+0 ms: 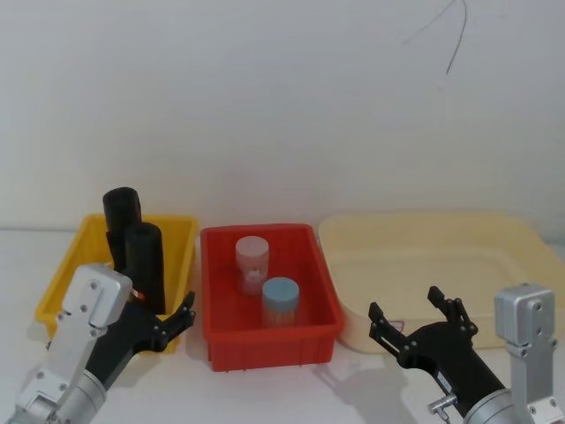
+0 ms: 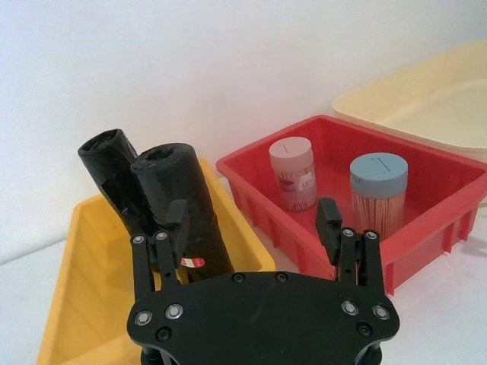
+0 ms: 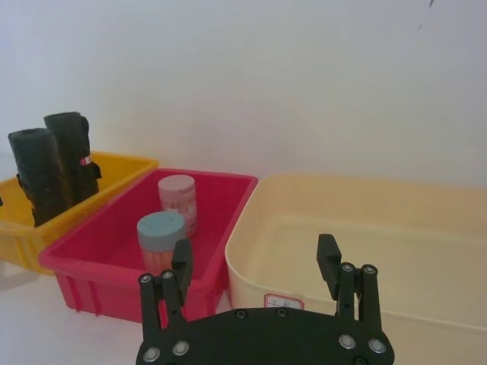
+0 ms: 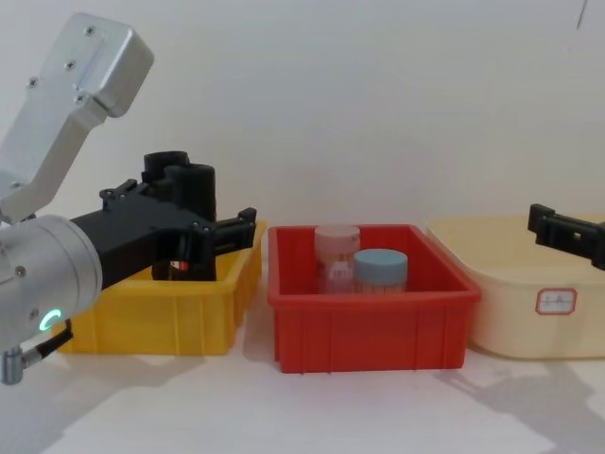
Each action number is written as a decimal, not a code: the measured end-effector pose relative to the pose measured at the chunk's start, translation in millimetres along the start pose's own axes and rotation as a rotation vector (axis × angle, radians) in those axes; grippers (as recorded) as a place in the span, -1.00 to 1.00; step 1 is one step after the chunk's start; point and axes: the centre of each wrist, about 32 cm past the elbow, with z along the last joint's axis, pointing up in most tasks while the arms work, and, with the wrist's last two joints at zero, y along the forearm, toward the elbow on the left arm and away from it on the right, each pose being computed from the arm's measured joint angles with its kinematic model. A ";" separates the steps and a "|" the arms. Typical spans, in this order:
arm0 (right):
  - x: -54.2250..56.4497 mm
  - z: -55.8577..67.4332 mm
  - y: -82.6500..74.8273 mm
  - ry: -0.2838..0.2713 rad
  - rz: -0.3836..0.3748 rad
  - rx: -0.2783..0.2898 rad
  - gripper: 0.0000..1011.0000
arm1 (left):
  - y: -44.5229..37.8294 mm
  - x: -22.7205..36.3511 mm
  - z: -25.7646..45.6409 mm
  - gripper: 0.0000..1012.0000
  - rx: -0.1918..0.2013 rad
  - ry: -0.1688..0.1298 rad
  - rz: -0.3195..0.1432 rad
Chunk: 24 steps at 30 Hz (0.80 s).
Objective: Pick up the garbage bag with the one hand and transfer it to the other hand.
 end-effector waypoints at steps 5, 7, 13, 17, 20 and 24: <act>0.0 0.0 0.0 0.000 0.000 0.000 0.98 | 0.0 0.0 0.0 0.98 0.000 0.000 0.000; 0.0 0.0 0.0 0.000 0.000 0.000 0.98 | 0.0 0.0 0.0 0.98 0.000 0.000 0.000; 0.0 0.0 0.0 0.000 0.000 0.000 0.98 | 0.0 0.0 0.0 0.98 0.000 0.000 0.000; 0.0 0.0 0.0 0.000 0.000 0.000 0.98 | 0.0 0.0 0.0 0.98 0.000 0.000 0.000; 0.0 0.0 0.0 0.000 0.000 0.000 0.98 | -0.2 -0.3 0.2 0.98 -0.001 -0.001 0.001; 0.0 0.0 0.0 0.000 0.000 0.000 0.98 | -0.6 -0.8 1.6 0.98 -0.004 -0.007 0.007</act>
